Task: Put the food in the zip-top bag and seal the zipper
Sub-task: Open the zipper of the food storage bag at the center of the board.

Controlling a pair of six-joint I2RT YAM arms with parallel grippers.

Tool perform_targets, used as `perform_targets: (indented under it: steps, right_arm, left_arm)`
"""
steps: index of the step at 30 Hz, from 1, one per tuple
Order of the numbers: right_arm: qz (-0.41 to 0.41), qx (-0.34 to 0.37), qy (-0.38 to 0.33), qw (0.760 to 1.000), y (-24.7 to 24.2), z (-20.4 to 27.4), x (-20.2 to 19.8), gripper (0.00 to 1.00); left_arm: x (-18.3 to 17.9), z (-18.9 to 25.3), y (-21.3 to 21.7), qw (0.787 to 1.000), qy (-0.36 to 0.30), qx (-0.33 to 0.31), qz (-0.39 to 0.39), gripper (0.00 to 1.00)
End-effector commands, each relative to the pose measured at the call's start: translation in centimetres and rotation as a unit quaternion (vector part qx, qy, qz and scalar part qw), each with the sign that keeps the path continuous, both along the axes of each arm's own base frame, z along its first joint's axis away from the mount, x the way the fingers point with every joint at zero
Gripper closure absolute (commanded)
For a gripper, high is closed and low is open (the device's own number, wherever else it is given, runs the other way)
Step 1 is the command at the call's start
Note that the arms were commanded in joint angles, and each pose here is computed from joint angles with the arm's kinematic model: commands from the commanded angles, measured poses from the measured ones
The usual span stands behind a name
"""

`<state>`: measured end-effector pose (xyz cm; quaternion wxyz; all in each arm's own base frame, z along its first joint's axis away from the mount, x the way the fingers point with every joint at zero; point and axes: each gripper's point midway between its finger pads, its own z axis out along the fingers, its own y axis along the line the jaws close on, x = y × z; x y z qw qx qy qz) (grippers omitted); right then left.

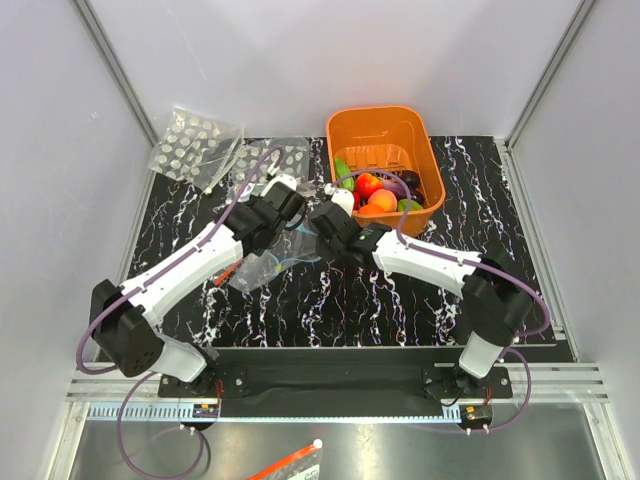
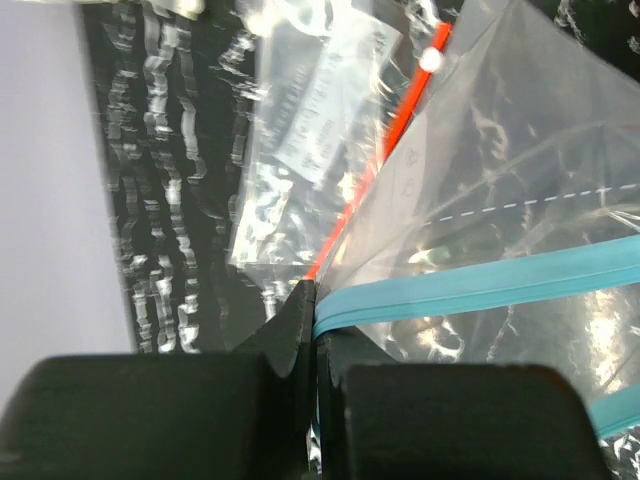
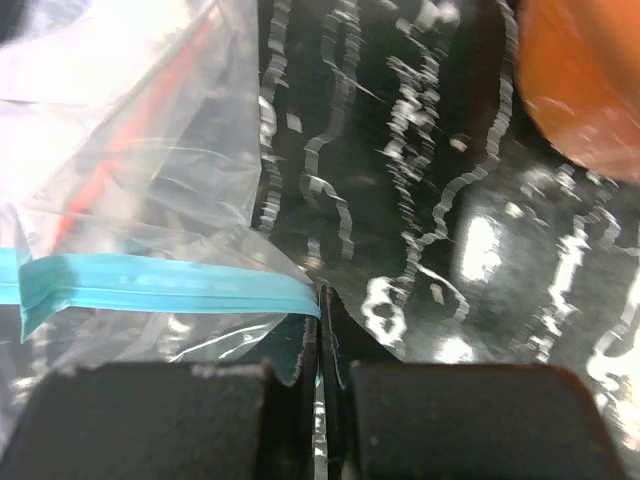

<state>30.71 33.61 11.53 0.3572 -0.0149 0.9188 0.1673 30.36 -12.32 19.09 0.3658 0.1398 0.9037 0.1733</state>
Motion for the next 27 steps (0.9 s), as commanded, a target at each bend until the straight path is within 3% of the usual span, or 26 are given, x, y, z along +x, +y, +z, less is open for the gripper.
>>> perform_targets:
  steps: [1, 4, 8, 13, 18, 23, 27]
  right_arm:
    - [0.021, 0.022, -0.021, 0.999, 1.7, 2.5, 1.2, 1.00]
    - [0.061, 0.079, -0.021, 0.995, 4.7, 4.2, 1.2, 1.00]
    - [0.084, 0.127, -0.010, 0.988, 7.4, 4.6, 1.3, 1.00]
    - [0.078, 0.120, 0.015, 0.990, 8.1, 0.9, 1.5, 1.00]
    - [0.045, 0.092, 0.038, 0.994, 6.9, -3.7, 1.6, 1.00]
    - [0.022, 0.076, 0.058, 0.995, 5.7, -6.9, 1.0, 1.00]
    - [0.001, 0.063, 0.049, 0.997, 4.0, -7.0, 0.7, 1.00]
  left_arm:
    - [0.9, 7.6, 2.9, 0.992, -0.105, 0.033, 0.069, 1.00]
    - [0.3, 11.4, 4.4, 0.983, -0.145, 0.058, 0.095, 1.00]
    - [-0.2, 12.1, 4.9, 0.977, -0.153, 0.092, 0.113, 1.00]
    - [0.0, 5.9, 3.9, 0.984, -0.096, 0.117, 0.098, 1.00]
    - [0.0, -0.7, 2.0, 0.994, -0.028, 0.088, 0.060, 1.00]
    - [0.5, -2.3, 0.2, 0.998, -0.001, 0.043, 0.043, 1.00]
    - [0.5, -2.4, 0.7, 0.998, -0.004, 0.047, 0.048, 1.00]
